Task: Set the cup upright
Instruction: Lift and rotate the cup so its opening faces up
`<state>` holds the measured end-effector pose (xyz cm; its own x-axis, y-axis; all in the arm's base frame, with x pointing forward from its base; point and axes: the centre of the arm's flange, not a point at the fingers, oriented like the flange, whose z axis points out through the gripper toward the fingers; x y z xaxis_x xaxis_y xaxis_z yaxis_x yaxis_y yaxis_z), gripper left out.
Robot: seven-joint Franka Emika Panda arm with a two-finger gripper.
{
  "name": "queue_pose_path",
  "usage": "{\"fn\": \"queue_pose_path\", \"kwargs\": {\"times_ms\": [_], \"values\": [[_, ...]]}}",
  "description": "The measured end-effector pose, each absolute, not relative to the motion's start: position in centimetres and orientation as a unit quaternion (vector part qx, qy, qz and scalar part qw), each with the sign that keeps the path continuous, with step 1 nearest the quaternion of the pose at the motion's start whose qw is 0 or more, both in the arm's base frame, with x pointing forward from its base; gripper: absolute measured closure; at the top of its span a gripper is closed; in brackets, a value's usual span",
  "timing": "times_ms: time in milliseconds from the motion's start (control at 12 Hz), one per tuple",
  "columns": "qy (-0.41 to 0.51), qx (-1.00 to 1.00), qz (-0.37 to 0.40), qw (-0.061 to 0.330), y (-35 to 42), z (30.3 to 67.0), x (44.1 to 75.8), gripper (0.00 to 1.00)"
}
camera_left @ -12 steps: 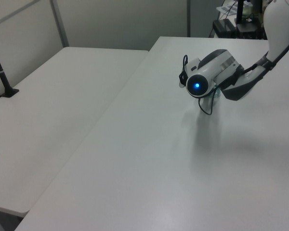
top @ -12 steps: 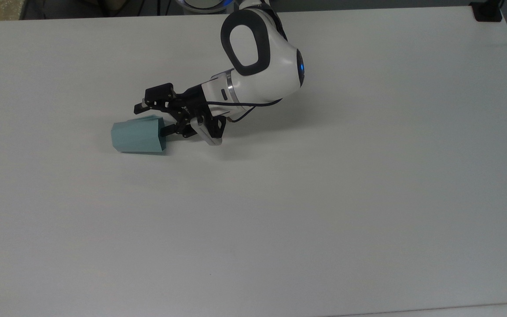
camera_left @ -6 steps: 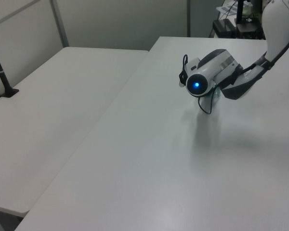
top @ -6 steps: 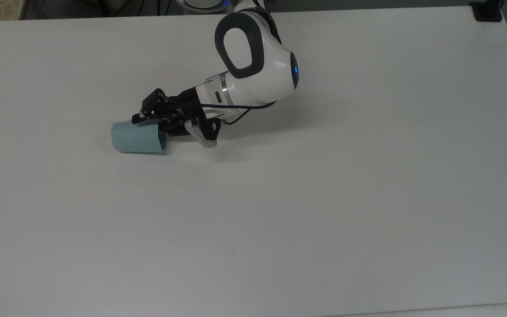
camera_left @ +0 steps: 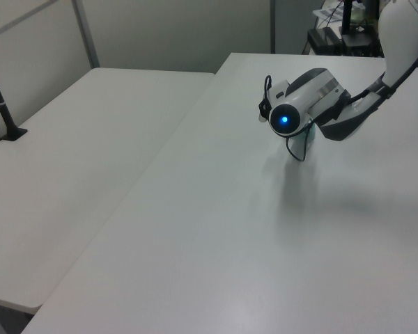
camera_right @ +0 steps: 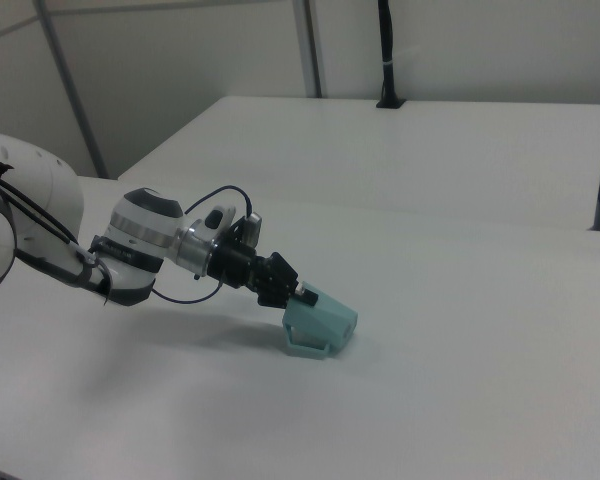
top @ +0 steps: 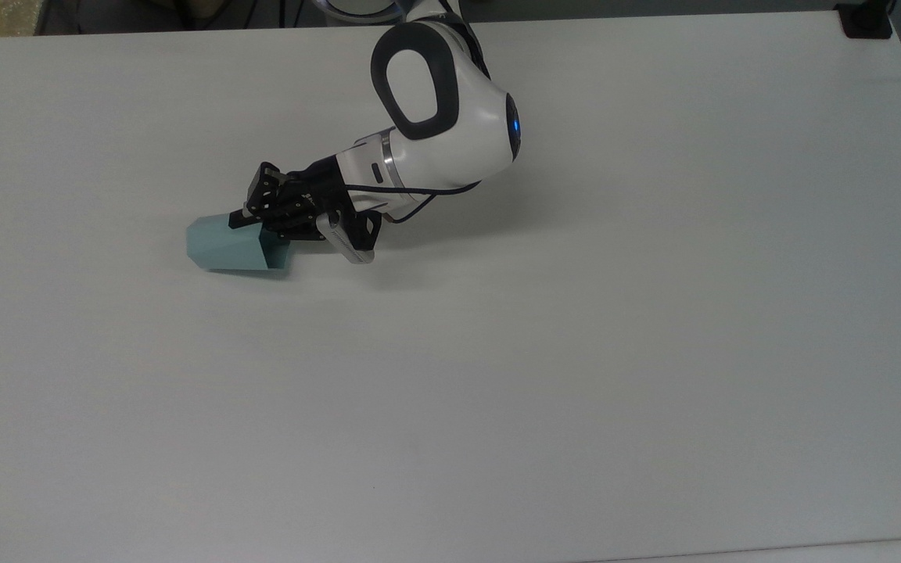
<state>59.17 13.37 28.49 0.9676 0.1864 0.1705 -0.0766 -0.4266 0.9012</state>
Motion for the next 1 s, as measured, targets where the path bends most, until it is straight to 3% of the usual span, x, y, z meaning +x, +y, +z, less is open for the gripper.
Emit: {"fn": "queue_pose_path", "kwargs": {"times_ms": [250,417,500,750,1000], "values": [[0.033,0.856,0.107,0.506,13.9,31.1,59.7,0.95],[0.023,0.891,0.096,0.443,14.4,38.1,60.0,0.96],[-0.001,0.910,0.102,0.402,14.0,42.2,59.6,0.96],[-0.067,0.966,0.109,0.225,9.9,52.2,57.5,0.96],[-0.090,0.988,0.089,0.087,7.1,52.7,55.8,0.96]]}}
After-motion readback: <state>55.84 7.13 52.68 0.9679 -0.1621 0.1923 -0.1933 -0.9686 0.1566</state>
